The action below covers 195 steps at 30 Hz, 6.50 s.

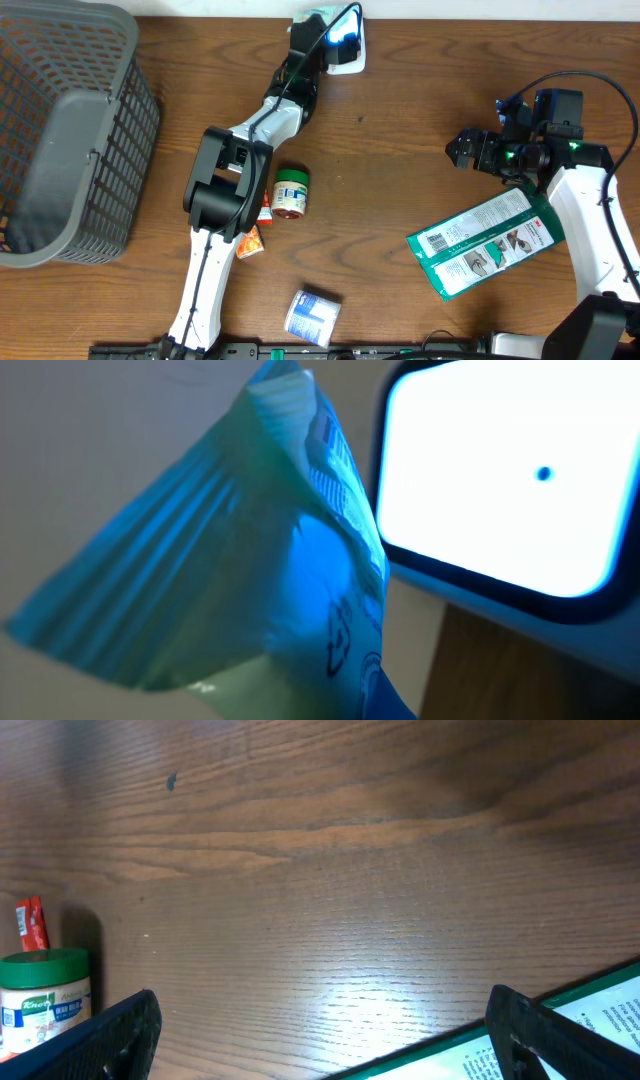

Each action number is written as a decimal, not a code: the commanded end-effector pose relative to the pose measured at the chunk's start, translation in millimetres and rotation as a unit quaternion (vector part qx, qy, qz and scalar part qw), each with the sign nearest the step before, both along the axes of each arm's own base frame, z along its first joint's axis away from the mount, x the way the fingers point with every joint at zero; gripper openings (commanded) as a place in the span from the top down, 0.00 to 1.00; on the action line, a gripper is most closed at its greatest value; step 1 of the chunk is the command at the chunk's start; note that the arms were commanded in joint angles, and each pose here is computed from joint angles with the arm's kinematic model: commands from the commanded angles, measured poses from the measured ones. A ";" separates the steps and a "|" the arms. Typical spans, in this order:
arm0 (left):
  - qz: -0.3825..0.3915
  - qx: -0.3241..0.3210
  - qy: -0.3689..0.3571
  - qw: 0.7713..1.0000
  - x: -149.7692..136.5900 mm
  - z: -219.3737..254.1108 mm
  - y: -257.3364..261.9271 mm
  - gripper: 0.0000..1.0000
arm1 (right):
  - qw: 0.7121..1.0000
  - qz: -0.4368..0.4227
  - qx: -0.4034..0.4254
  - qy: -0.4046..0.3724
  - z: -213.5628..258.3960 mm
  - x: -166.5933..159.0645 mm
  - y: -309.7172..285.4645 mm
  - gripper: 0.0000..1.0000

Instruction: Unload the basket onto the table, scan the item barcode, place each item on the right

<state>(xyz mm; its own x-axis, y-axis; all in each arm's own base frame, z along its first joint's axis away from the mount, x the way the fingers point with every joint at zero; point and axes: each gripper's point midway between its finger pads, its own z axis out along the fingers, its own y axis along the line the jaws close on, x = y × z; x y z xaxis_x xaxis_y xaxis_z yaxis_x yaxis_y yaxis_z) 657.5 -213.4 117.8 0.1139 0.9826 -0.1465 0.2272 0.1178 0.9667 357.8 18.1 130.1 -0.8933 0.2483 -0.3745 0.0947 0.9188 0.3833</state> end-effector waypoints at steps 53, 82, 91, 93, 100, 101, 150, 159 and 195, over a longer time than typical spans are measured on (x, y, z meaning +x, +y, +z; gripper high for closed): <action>0.078 -0.579 0.523 0.621 -223.6 124.6 -104.5 0.93 | 0.998 0.012 -0.011 -0.069 17.7 26.6 1.3 0.01; -0.038 -0.589 0.666 0.457 -372.7 -17.4 -387.1 0.26 | 0.959 -0.280 0.043 -0.009 87.8 -90.8 -130.9 0.01; -0.075 -0.548 0.652 0.518 -357.1 16.1 -358.2 0.20 | 0.967 -0.250 0.039 0.020 80.9 -97.2 -113.6 0.01; -0.071 -0.544 0.643 0.535 -347.0 34.2 -341.1 0.20 | 0.968 -0.249 0.022 0.039 75.8 -102.2 -111.1 0.01; 0.029 -0.550 0.575 0.606 -308.3 92.4 -247.8 0.20 | 0.945 -0.312 -0.029 0.091 55.6 -117.4 -124.1 0.13; 0.044 -0.546 0.568 0.615 -306.8 98.2 -232.7 0.20 | 0.944 -0.316 -0.035 0.093 50.8 -118.2 -126.7 0.25; 0.469 -0.555 0.345 0.594 -237.6 104.8 166.7 0.44 | 0.906 -0.415 -0.088 -0.001 -54.5 -67.6 -187.8 0.42; 0.398 -0.589 0.403 0.577 -248.0 124.8 133.6 0.55 | 0.897 -0.431 -0.047 0.092 -43.5 -129.3 -145.2 0.09; 0.288 -0.378 0.657 0.585 -320.6 -23.5 -60.7 0.90 | 0.944 -0.159 0.142 0.251 -146.6 -155.6 19.5 0.19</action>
<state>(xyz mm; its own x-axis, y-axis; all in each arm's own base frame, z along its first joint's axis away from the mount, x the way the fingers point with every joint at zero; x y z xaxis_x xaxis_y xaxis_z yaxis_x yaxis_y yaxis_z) 351.3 -256.4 108.7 -0.9149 0.3532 -0.1952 0.4005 0.8544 -0.3310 242.6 28.8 10.5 -0.7869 0.6106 0.0890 0.5594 0.6451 0.5205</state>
